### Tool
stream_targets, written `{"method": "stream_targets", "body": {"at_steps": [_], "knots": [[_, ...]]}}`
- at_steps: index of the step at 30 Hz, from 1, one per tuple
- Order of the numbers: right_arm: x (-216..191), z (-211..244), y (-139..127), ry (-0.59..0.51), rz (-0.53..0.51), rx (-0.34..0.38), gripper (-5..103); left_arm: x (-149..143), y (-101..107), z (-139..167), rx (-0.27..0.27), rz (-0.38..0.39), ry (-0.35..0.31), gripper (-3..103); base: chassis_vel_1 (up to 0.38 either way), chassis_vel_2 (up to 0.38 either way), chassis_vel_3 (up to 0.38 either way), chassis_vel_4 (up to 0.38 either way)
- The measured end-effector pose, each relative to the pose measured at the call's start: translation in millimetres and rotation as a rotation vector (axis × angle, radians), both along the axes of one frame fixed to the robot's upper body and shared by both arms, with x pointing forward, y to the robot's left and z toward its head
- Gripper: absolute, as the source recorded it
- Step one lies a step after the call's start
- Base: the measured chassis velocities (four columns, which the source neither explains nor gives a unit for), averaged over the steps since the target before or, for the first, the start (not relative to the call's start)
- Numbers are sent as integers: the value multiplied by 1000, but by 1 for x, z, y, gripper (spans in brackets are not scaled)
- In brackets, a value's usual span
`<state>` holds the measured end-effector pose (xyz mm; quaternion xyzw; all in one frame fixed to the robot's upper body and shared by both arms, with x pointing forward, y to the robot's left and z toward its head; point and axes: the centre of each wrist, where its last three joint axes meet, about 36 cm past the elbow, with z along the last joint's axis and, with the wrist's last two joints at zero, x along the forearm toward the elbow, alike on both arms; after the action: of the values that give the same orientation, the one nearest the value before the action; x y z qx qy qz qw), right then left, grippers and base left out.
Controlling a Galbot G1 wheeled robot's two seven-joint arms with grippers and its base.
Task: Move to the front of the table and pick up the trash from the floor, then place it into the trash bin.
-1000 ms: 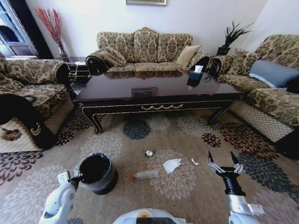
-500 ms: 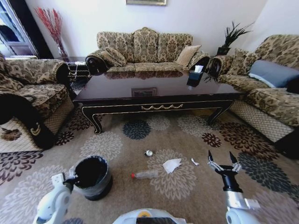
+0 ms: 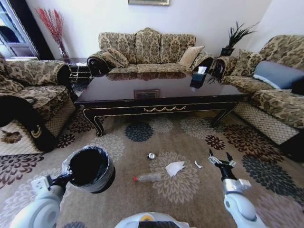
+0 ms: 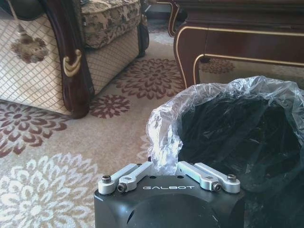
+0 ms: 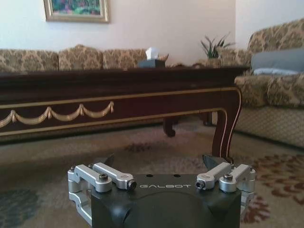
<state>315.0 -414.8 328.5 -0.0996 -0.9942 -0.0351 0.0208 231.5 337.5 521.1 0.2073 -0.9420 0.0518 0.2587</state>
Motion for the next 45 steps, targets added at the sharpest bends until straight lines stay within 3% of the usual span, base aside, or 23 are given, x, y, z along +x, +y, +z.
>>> {"method": "stream_targets", "body": {"at_steps": [3, 9, 17, 23, 34, 45], "knots": [[15, -20, -24, 89, 94, -26, 100, -10, -2, 6, 5, 11, 4, 3, 0, 0, 0, 0], [35, -53, -67, 226, 273, -149, 100, -21, -4, 17, 13, 25, -6, 3, 0, 0, 0, 0], [71, -84, -96, 293, 353, -186, 100, -30, -3, 20, 11, 52, 7, 3, 0, 0, 0, 0], [95, -94, -89, 340, 359, -187, 100, -34, -3, 17, 1, 69, 21, 3, 0, 0, 0, 0], [95, -143, -72, 509, 177, -227, 100, -36, 3, 19, 15, 84, 23, 3, 0, 0, 0, 0], [106, -165, -57, 532, 182, -213, 100, -34, 1, 19, 12, 75, 20, 3, 0, 0, 0, 0]]}}
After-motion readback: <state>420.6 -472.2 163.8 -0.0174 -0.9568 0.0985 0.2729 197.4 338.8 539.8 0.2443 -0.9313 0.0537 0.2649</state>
